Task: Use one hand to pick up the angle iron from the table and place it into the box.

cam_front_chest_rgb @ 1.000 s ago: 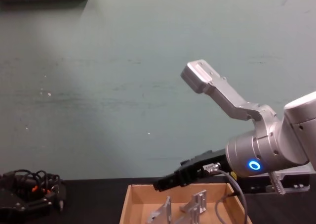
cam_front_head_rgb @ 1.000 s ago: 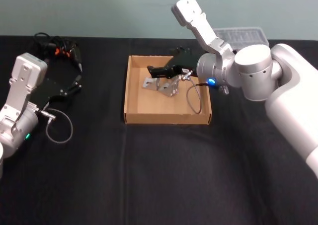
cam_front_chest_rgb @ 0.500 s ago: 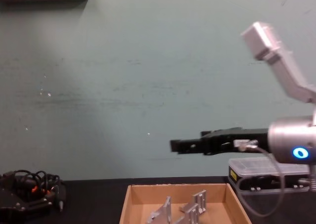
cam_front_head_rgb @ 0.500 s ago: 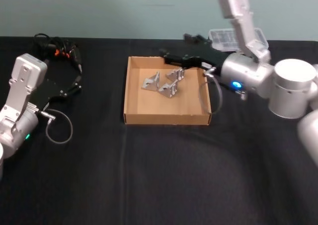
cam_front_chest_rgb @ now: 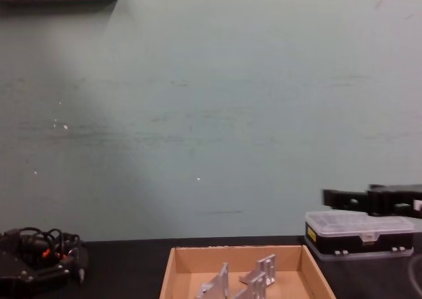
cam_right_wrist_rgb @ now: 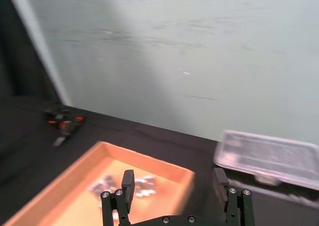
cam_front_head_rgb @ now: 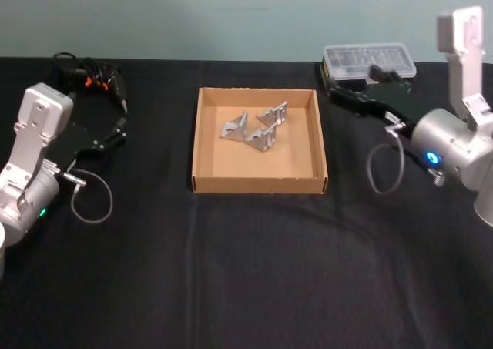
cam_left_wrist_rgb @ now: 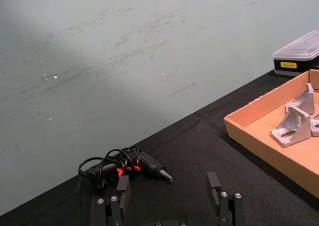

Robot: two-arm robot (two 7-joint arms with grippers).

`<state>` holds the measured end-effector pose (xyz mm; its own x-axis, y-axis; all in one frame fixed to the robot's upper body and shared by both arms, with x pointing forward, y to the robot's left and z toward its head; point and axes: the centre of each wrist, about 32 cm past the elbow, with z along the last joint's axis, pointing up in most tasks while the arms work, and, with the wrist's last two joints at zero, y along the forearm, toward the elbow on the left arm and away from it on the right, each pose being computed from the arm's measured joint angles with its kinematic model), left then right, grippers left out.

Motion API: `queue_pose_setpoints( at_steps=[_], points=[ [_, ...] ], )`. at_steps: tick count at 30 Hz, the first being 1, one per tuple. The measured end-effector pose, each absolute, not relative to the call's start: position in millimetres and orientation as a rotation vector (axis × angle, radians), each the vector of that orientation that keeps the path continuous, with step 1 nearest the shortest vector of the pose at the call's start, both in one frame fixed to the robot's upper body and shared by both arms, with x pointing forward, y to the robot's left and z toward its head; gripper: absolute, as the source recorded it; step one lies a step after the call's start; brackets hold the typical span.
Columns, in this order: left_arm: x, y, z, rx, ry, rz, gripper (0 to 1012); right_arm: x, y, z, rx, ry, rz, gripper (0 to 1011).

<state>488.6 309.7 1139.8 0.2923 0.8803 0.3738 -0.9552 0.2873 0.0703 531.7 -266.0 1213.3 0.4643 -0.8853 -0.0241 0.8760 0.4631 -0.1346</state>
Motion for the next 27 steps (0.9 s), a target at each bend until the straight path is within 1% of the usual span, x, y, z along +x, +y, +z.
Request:
queue_pose_setpoints(
  at_steps=[5, 9, 14, 27],
  points=[
    [489, 310, 1140, 0.304, -0.285, 1.248, 1000, 522, -276, 1203, -0.138, 0.107, -1.203, 1003],
    [489, 310, 1140, 0.304, -0.285, 1.248, 1000, 518, -279, 1196, -0.172, 0.111, -1.252, 1003],
    [489, 310, 1140, 0.304, -0.285, 1.248, 1000, 515, -281, 1188, -0.215, 0.125, -1.268, 1003],
    [489, 310, 1140, 0.304, -0.285, 1.248, 1000, 515, -280, 1189, -0.212, 0.124, -1.267, 1003]
  ],
)
